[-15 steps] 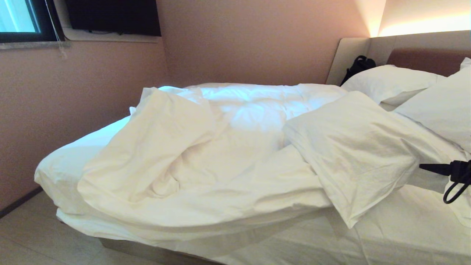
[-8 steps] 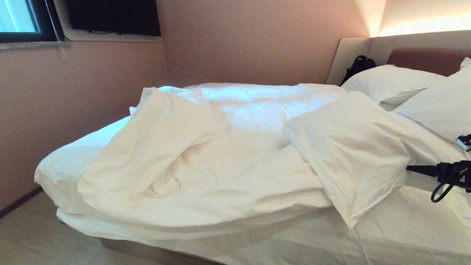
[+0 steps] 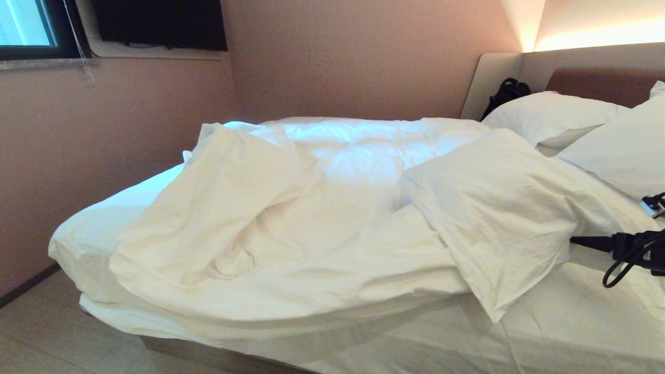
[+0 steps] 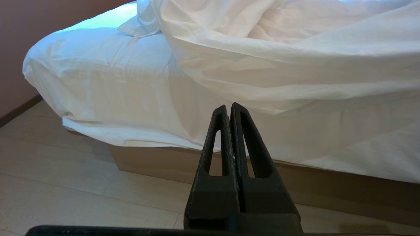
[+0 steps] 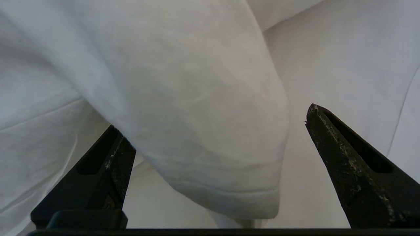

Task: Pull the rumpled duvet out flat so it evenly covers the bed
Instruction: Flatten the corners of the folded blanket

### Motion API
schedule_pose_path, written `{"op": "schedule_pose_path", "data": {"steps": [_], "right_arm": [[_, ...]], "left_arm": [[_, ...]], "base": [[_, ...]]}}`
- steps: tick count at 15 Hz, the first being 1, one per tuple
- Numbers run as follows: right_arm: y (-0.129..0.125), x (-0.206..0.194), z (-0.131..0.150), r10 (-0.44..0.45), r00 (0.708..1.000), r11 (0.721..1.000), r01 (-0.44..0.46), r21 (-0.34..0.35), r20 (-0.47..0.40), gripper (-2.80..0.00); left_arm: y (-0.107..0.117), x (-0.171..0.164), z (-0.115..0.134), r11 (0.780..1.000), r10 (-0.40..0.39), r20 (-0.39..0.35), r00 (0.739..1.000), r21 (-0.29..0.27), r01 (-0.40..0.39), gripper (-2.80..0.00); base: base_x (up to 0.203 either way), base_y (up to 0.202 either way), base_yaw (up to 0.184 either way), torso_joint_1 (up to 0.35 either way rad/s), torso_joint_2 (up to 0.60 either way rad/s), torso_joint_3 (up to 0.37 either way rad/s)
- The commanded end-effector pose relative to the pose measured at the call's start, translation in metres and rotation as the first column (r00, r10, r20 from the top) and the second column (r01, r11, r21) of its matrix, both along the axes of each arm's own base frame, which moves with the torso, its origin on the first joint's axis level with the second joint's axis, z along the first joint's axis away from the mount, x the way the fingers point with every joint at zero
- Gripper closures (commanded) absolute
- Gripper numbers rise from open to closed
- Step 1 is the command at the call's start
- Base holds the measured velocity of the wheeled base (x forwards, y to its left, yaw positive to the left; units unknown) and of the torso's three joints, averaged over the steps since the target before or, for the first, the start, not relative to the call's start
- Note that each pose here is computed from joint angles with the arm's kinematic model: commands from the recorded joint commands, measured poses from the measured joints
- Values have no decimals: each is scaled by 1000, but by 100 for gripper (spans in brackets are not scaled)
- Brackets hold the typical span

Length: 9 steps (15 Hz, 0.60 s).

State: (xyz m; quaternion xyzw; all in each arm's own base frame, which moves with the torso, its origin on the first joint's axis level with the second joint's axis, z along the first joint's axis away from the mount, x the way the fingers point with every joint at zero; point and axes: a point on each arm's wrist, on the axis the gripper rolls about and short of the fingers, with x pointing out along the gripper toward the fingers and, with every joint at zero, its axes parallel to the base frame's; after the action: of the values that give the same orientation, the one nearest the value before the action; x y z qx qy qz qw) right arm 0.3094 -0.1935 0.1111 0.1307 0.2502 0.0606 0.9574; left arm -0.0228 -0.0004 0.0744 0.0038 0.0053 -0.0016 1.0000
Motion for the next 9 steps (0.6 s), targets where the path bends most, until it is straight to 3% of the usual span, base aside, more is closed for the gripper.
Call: {"op": "schedule_pose_path", "data": {"steps": [1,9], "right_arm": [[2,-2,1,7,1000,1000,-7,7,2,0],[15,-21,35,23,997,999,-25,26,76,0]], "left_arm": [[0,0,0,1000,0,0,1000,0,0,0],[0,0,0,1000,0,0,1000,0,0,0]], "base": [[0,0,0,0,0,0],[0,0,0,0,0,0]]}}
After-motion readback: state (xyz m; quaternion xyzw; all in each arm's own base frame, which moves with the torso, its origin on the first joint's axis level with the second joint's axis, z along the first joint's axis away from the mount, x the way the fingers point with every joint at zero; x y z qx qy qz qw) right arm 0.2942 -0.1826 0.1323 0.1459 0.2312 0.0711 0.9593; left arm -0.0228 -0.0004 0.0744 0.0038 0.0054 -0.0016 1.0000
